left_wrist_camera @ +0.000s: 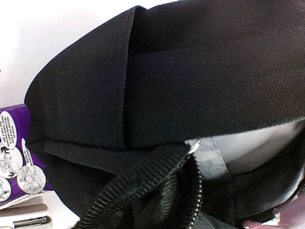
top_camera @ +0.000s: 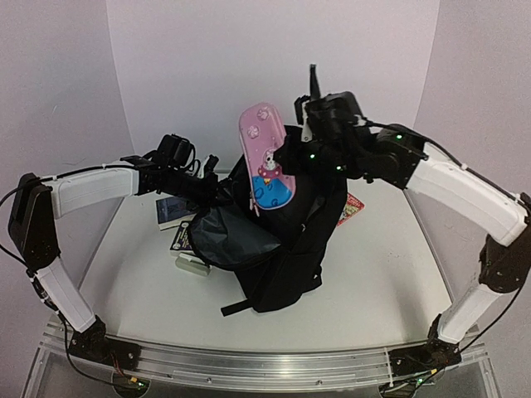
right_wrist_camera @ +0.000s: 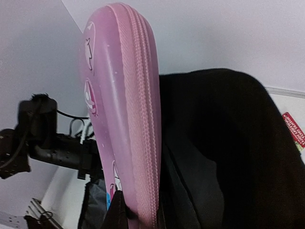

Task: Pack the student bag
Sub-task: Place the stationery in the student bag.

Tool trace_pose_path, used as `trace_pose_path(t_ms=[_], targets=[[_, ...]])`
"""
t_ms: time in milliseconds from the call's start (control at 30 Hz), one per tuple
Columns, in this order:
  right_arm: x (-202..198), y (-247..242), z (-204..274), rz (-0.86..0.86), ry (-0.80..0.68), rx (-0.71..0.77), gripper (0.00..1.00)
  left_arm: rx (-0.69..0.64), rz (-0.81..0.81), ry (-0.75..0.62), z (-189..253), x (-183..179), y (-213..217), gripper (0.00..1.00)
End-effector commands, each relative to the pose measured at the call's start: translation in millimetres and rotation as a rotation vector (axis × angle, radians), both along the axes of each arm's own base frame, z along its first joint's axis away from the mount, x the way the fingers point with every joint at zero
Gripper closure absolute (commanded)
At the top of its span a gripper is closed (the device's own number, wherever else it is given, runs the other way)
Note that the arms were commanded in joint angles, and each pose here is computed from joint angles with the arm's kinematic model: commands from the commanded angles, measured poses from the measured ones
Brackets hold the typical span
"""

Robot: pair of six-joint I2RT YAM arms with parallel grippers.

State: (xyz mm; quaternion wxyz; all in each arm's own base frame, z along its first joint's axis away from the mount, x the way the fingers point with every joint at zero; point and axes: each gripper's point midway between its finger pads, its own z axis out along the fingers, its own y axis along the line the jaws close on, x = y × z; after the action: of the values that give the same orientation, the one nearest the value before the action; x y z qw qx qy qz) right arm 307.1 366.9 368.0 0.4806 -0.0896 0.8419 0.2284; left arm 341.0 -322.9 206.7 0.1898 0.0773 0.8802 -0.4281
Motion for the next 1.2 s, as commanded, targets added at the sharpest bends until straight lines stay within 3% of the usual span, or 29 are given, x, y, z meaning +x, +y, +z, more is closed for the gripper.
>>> trace_pose_path(t_ms=[0,300,500,800,1033,1167], targets=[[8.9,-6.7,-19.6,-0.093,-0.024,-0.226,1.0,-0.067,-0.039,-0.082,36.2,-2.3,-6.1,1.0],[-12.4,0.6,-98.6,-0.029,0.13,-0.536,1.0,-0.061,-0.032,-0.084,34.9,-3.4,-4.0,1.0],[-17.6,3.6,-126.7,-0.041,0.186,-0.601,0.99,-0.063,-0.03,-0.083,34.9,-3.2,-3.9,1.0],[-13.7,19.5,-102.6,-0.04,0.161,-0.481,0.42,-0.063,-0.029,-0.082,35.7,-4.1,-3.3,1.0],[-24.4,22.5,-61.1,0.021,0.138,-0.336,0.3,-0.047,-0.02,-0.084,30.6,-4.4,-0.4,1.0],[-36.7,16.6,3.1,0.064,0.07,-0.125,0.26,-0.009,0.005,-0.095,19.9,-4.3,9.4,1.0]])
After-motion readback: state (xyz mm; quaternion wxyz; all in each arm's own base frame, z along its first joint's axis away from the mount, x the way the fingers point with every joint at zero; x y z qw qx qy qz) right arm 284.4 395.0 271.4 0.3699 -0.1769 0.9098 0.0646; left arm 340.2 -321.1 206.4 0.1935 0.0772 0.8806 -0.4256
